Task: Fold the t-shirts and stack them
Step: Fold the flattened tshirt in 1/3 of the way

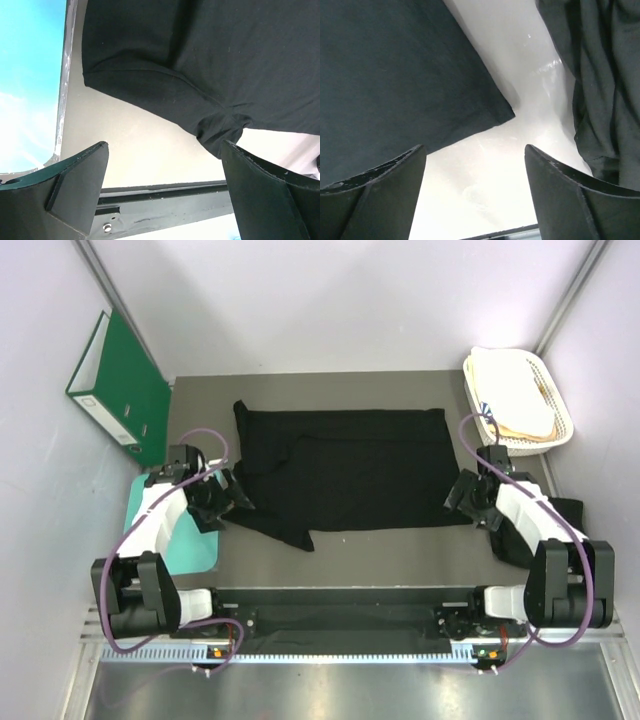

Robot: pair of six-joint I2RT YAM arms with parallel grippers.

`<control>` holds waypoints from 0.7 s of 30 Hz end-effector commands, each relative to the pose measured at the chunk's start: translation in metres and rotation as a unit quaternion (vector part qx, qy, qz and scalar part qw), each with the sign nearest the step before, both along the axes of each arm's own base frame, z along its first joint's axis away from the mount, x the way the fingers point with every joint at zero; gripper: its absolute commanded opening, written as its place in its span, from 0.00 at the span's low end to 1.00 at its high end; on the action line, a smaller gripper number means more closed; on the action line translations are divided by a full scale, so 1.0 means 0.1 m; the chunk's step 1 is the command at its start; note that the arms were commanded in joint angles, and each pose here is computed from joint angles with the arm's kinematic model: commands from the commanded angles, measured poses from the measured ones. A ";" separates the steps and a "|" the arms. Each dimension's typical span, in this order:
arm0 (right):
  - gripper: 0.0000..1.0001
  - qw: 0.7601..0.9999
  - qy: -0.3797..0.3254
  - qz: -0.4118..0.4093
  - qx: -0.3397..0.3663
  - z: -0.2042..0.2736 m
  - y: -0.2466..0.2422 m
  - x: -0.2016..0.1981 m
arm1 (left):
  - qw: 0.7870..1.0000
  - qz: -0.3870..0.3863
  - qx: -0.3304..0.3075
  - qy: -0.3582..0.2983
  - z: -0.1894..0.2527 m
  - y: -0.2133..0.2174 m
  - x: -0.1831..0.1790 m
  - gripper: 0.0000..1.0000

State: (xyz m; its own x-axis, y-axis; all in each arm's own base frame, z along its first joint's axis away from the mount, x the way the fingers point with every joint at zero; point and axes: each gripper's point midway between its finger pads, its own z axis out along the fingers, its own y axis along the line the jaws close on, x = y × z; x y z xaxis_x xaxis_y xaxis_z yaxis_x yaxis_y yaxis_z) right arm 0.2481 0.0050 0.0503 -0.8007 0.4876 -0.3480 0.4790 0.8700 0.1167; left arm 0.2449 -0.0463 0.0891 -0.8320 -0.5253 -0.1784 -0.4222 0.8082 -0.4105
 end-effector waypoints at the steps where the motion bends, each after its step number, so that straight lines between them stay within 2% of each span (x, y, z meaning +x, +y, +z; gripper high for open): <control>1: 0.76 1.000 -0.014 -0.020 -0.004 -0.10 -0.04 0.03 | 1.000 -0.005 0.000 0.012 -0.02 0.00 -0.06 0.98; 2: 0.72 1.000 -0.009 -0.020 -0.003 -0.14 -0.03 0.03 | 1.000 -0.003 0.001 0.015 -0.05 0.01 -0.05 0.98; 4: 0.72 1.000 -0.010 -0.017 0.001 -0.18 -0.02 0.08 | 0.999 0.001 0.000 0.038 -0.17 0.00 -0.08 0.98; 10: 0.33 1.000 -0.004 0.007 0.013 -0.31 0.05 0.21 | 0.997 0.016 0.015 0.072 -0.39 0.04 -0.04 0.97; 11: 0.21 1.000 -0.001 0.012 0.016 -0.34 0.06 0.22 | 0.997 0.018 0.017 0.079 -0.45 0.04 -0.03 0.95; 14: 0.03 0.999 -0.003 0.022 0.025 -0.34 0.10 0.24 | 0.996 0.031 0.021 0.081 -0.54 0.05 0.09 0.94; 17: 0.00 0.999 -0.014 0.030 0.023 -0.26 0.10 0.24 | 0.997 0.045 0.021 0.063 -0.57 0.04 0.27 0.92; 19: 0.00 0.999 -0.018 0.031 0.021 -0.23 0.09 0.21 | 0.997 0.056 0.020 0.053 -0.59 0.05 0.37 0.88; 20: 0.00 0.999 -0.023 0.035 0.019 -0.20 0.09 0.20 | 0.997 0.057 0.021 0.057 -0.62 0.05 0.40 0.85; 21: 0.00 0.998 -0.024 0.041 0.030 -0.19 0.13 0.18 | 0.996 0.058 0.022 0.059 -0.65 0.05 0.42 0.76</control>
State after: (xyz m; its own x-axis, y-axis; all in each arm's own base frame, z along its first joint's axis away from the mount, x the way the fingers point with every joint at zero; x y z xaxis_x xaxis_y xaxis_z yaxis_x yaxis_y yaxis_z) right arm 0.2587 0.0120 0.0178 -0.8281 0.4650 -0.3131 0.4455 0.8849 0.1359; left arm 0.2524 -0.0447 0.0254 -0.8126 -0.5824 -0.0228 -0.5526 0.7822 -0.2879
